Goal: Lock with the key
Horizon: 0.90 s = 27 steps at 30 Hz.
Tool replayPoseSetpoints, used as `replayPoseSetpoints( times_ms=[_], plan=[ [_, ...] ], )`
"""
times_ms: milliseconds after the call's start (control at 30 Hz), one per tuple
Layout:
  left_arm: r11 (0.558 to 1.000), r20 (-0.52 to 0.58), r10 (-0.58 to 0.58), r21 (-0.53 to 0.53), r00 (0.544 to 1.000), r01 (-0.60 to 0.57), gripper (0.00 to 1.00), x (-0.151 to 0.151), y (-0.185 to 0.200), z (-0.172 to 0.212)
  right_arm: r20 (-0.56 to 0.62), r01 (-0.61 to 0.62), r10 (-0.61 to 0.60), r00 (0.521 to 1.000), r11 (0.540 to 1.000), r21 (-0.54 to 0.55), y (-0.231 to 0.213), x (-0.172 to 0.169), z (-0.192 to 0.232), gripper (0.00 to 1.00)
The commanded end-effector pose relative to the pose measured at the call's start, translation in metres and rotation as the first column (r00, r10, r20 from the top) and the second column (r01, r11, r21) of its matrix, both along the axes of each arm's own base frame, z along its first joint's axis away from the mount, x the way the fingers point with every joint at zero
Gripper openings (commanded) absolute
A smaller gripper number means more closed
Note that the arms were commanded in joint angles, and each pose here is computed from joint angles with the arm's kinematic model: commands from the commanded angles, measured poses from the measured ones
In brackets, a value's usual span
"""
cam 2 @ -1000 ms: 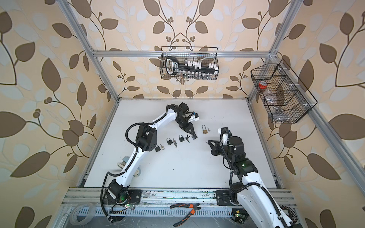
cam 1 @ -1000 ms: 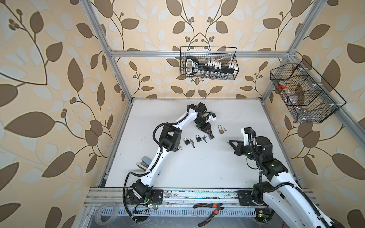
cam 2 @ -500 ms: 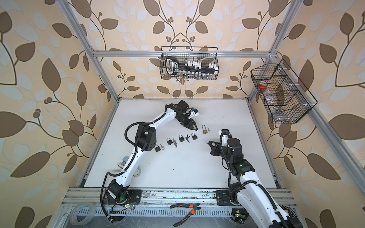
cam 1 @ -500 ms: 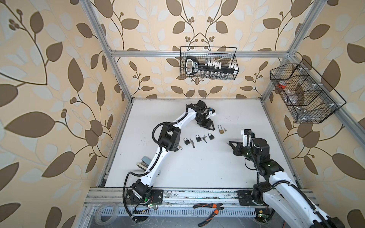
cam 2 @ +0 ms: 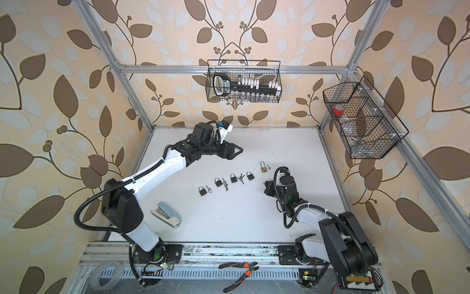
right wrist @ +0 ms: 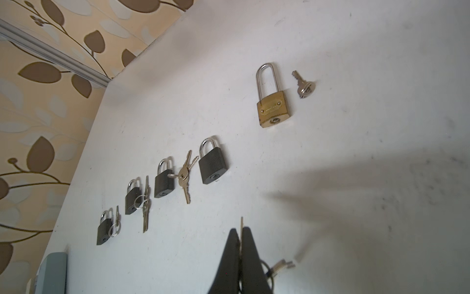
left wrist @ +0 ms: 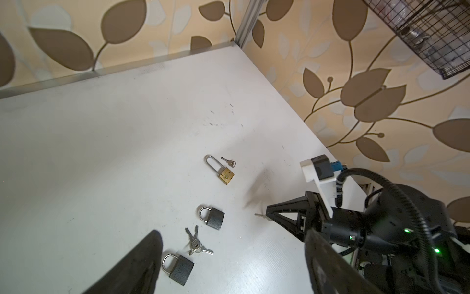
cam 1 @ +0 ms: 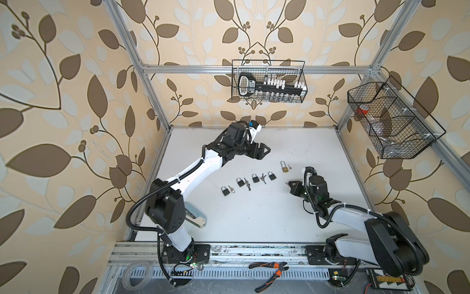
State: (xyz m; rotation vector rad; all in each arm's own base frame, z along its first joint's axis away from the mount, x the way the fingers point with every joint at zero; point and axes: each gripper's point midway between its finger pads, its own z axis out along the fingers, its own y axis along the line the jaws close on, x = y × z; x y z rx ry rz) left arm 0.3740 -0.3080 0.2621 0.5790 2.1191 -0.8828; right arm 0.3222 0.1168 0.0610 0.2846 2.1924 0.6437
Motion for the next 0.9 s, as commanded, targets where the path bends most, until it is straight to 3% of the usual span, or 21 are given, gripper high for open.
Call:
replayPoseSetpoints(
  times_ms=[0, 200, 500, 867],
  plan=[
    [0.996, -0.013, 0.092, 0.024, 0.996, -0.092, 0.87, -0.005, 0.016, -0.025, 0.124, 0.043, -0.048, 0.991, 0.998, 0.039, 0.008, 0.036, 0.032, 0.0],
    [0.987, -0.008, 0.147, 0.067, 0.989, -0.146, 0.87, -0.036, 0.048, -0.023, 0.1, 0.051, -0.053, 0.994, 0.999, 0.018, 0.017, 0.056, 0.018, 0.0],
    [0.963, 0.03, 0.25, 0.095, 0.968, -0.252, 0.87, -0.057, 0.085, -0.023, 0.064, 0.049, -0.049, 0.997, 0.999, -0.005, 0.026, 0.081, 0.002, 0.0],
    [0.946, 0.051, 0.289, 0.134, 0.956, -0.294, 0.88, -0.068, 0.103, -0.021, 0.034, 0.044, -0.043, 0.999, 0.998, -0.042, 0.035, 0.095, -0.011, 0.14]
  ],
)
